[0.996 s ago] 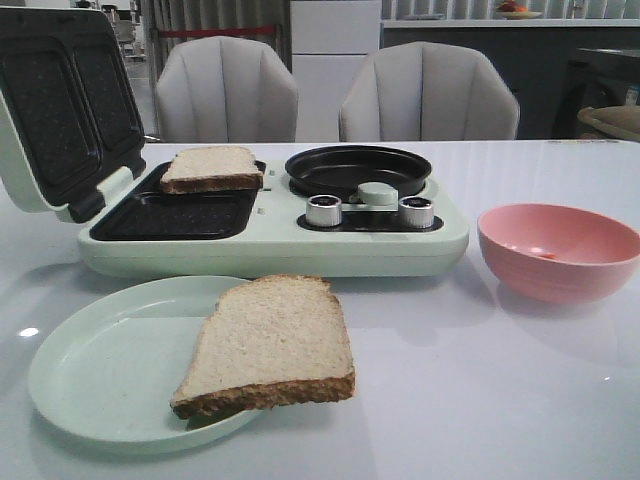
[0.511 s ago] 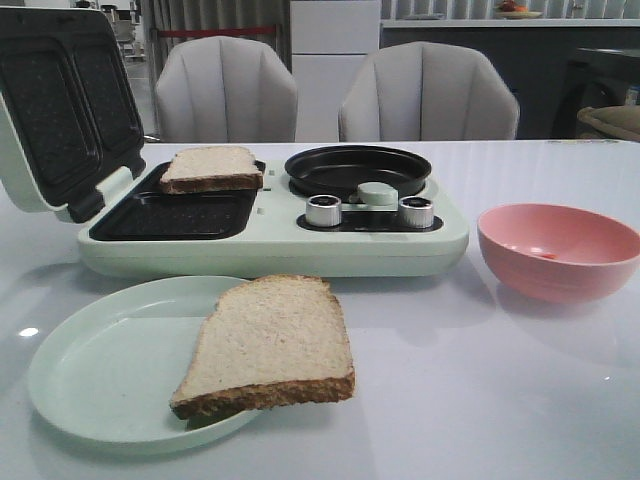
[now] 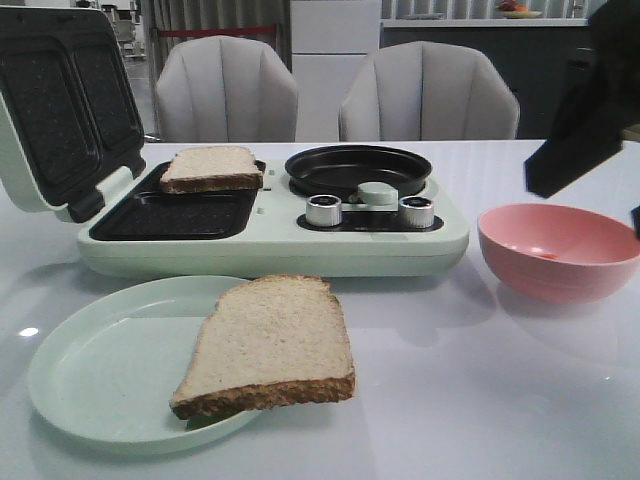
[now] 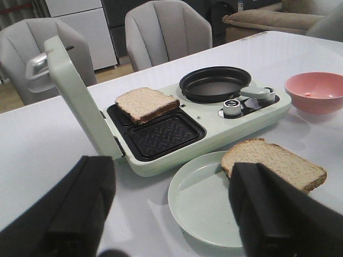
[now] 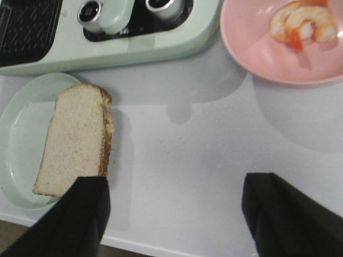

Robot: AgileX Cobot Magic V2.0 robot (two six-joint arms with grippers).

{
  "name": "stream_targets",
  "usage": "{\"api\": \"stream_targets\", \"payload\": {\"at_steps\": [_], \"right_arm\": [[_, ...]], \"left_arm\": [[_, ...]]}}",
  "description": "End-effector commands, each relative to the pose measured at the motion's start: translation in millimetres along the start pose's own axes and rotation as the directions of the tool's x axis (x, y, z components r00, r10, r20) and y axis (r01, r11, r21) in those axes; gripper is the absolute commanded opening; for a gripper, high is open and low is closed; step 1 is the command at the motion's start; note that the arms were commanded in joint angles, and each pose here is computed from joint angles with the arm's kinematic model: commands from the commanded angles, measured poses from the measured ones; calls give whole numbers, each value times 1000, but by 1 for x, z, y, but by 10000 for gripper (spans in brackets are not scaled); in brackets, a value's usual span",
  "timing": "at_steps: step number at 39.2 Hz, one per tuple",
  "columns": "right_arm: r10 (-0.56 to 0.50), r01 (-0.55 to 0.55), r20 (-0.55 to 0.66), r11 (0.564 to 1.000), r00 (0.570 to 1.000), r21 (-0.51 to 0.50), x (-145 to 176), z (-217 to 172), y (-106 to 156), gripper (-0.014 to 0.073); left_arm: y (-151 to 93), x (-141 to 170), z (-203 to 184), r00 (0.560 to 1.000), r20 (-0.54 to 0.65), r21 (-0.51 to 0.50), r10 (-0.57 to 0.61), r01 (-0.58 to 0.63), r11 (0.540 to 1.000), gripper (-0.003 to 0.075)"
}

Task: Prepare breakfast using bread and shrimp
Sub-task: 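Reach the right gripper to the remaining bread slice and grasp it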

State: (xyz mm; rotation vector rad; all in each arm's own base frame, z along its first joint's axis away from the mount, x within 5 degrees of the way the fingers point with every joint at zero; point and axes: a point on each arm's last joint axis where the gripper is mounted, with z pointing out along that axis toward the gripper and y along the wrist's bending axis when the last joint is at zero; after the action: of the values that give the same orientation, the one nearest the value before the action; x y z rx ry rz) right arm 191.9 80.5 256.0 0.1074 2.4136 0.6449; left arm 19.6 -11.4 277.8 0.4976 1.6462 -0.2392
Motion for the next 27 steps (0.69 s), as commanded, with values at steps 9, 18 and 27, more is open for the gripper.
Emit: {"api": "stream_targets", "payload": {"at_steps": [9,18,27], "right_arm": [[65,-77,-132,994,989,-83,-16,58,18,605],[81,-117,-179,972,981,-206,-17,97,23,605],[122,-190,-211,921,970,-342,-10,132,23,605]], "left_arm": [[1,-14,-7,993,118,-12,-19,20,1000,512],[1,-14,-7,993,118,-12,-19,20,1000,513],[1,-14,-7,993,118,-12,-19,20,1000,512]]}}
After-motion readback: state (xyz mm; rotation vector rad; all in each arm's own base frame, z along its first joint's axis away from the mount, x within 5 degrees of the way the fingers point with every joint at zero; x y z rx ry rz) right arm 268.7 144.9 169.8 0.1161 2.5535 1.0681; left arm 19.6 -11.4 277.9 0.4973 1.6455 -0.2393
